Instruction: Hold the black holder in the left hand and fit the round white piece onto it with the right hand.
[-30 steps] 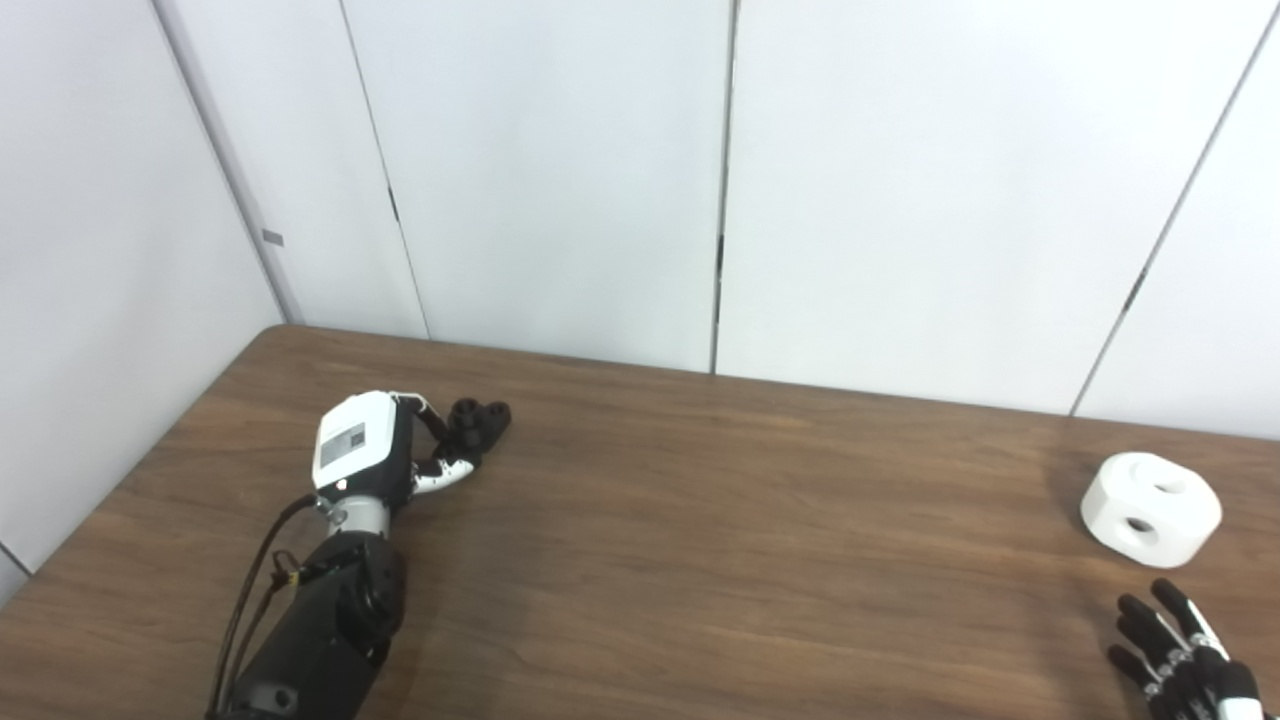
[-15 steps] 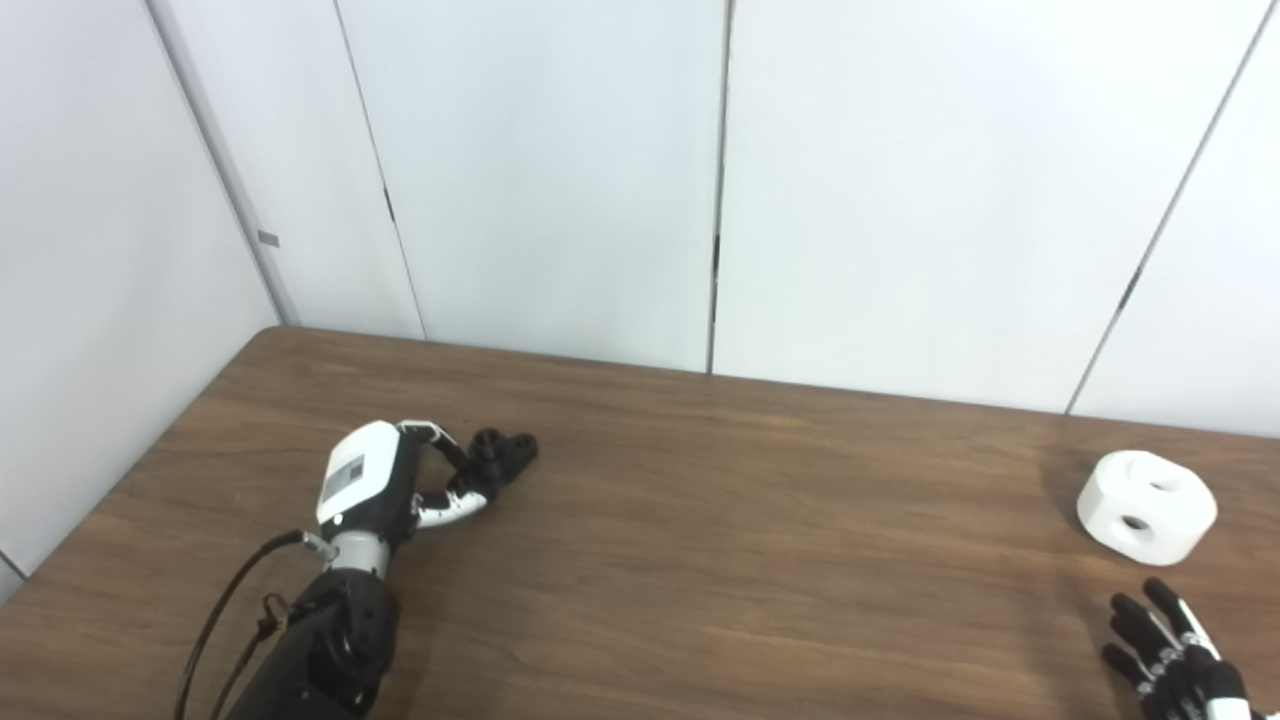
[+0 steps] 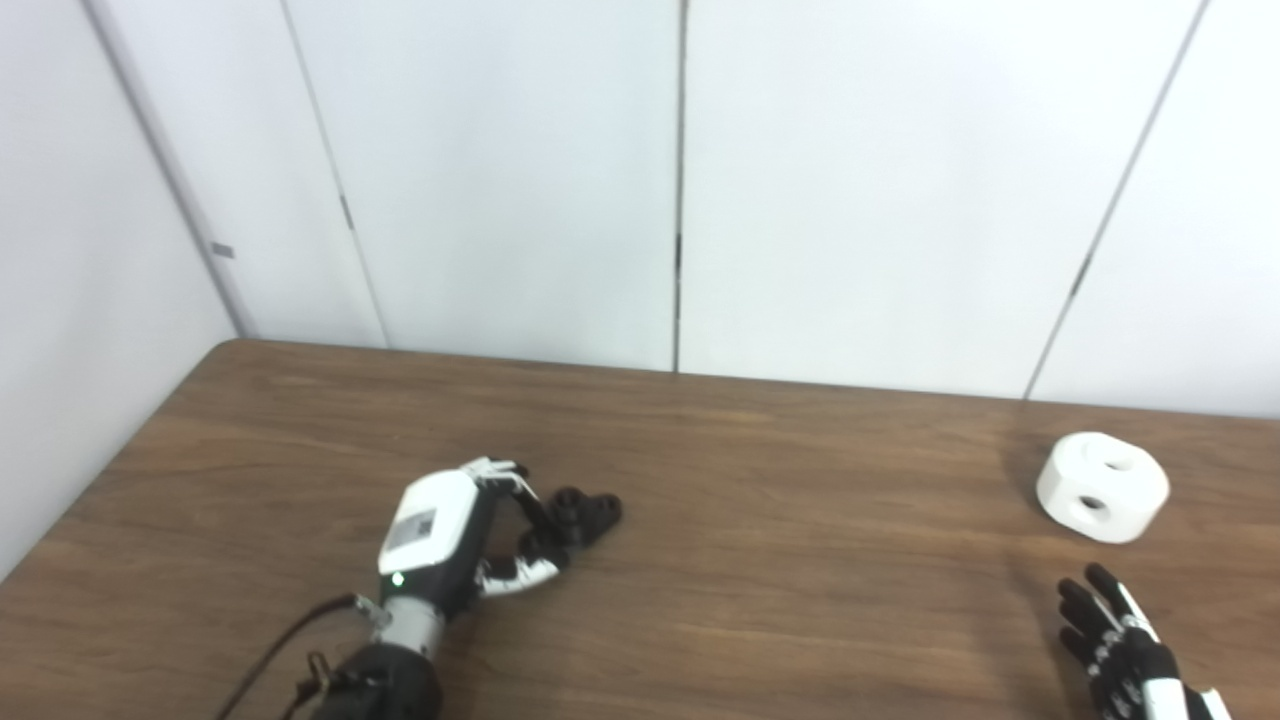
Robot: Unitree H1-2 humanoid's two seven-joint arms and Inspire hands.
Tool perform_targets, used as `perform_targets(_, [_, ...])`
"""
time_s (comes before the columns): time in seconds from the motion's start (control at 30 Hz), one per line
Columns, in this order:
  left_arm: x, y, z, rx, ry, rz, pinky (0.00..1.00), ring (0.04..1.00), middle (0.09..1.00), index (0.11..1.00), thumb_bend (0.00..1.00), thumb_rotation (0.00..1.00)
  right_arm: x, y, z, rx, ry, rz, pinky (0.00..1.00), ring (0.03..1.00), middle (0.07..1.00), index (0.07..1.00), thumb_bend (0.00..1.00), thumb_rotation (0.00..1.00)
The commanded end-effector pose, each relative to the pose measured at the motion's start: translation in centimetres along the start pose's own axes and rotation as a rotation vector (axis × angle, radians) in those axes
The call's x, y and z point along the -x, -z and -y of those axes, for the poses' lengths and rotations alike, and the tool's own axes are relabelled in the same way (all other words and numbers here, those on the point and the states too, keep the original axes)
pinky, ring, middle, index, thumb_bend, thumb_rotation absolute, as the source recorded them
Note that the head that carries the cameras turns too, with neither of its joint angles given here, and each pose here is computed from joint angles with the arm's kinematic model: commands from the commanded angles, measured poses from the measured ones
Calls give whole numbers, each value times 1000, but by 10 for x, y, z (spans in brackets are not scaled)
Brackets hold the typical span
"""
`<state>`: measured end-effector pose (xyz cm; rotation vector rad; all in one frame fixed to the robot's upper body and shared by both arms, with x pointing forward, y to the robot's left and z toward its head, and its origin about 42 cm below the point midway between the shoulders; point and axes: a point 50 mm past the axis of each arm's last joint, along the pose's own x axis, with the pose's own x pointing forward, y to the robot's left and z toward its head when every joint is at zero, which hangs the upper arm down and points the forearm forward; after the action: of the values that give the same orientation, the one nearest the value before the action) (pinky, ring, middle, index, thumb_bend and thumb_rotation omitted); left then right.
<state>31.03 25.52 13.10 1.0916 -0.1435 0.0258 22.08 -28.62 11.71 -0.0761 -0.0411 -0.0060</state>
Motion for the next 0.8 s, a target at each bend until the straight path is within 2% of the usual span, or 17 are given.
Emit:
perform_targets(0.0, [5,-13,1,-47,0,79,919,886,811,488,514,61,3,-3,-9,-6,-19,-10,927,934,906,949,589,1000])
perform_targets(0.3, [26,-37,25,-106,42,187,906,875,806,487,519,56,-2,-12,-25,16,-11,-20,941,925,897,941,598,1000])
perform_targets(0.53, [42,-61,27,-56,101,260,930,891,822,488,516,57,-5,-16,-35,13,-11,-18,927,917,891,944,607,1000])
perform_targets(0.63, [47,-68,26,-36,129,275,925,893,822,488,515,57,-6,-18,-37,22,-12,-21,954,924,894,947,636,1000])
perform_targets(0.77, [54,-75,27,-14,161,303,914,889,821,488,516,56,-7,-21,-39,22,-10,-20,923,917,894,941,658,1000])
